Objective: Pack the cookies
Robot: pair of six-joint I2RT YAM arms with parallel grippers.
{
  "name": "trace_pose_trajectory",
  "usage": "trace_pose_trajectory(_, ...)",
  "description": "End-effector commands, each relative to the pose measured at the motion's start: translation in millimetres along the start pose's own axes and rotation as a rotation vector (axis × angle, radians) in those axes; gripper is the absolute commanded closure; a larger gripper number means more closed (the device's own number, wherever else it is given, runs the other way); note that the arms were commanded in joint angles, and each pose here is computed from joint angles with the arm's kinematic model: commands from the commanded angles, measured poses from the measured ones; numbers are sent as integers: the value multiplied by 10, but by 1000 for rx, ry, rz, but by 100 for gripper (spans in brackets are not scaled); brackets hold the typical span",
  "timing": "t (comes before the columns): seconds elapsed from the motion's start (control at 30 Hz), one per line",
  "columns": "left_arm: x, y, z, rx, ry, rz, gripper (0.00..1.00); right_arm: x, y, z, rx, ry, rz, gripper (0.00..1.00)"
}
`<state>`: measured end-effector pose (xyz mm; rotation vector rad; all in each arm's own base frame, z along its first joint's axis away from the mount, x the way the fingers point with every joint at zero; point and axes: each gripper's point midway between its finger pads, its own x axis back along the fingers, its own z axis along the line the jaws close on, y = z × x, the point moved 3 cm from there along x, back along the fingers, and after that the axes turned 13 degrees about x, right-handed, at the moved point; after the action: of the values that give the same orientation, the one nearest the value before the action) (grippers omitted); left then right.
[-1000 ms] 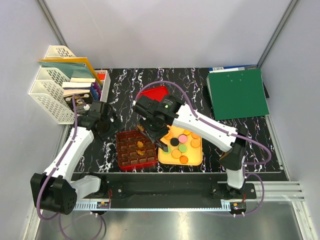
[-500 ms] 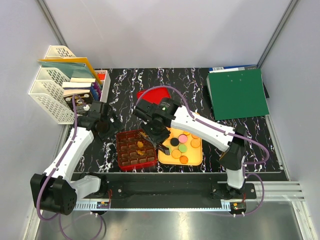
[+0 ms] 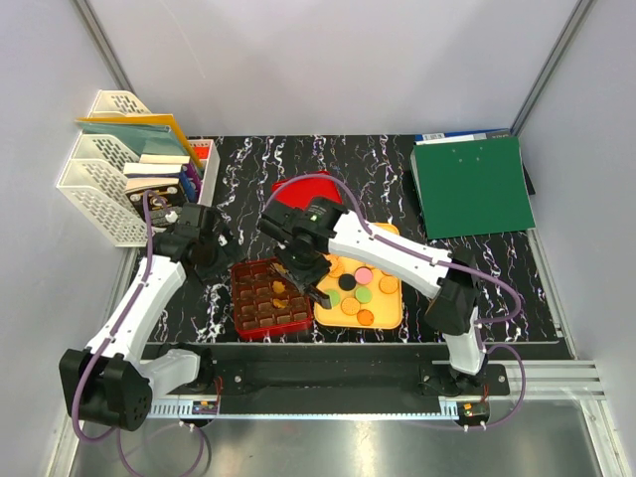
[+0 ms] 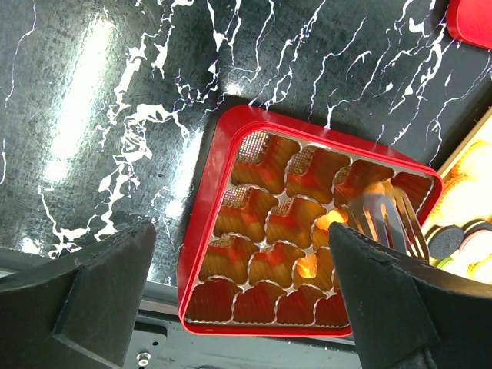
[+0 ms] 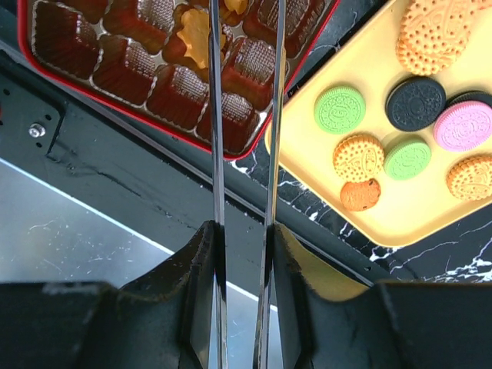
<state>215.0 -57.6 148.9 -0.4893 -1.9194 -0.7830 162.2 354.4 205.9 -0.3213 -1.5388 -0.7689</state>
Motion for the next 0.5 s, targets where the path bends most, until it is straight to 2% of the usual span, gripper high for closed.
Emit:
trace_pose_trajectory(0.0,19,35,1,6,-18,-27,1,31,166,59,36,25,-59,72)
trace_pose_trajectory(0.03,25,39,-7,7,-21,-31,1,22,177,60,34,23,-61,65)
trace_pose_trajectory(0.13,15,31,9,9,-16,-28,1,51,223,72,31,23,-77,55)
trace_pose_trajectory(0.23,12,37,6,9,-15,-28,1,125,259,35,25,0,-96,49)
trace_pose_trajectory(0.47,3,54,-19,9,-13,-27,1,358,219,-58,20,-53,-125,45)
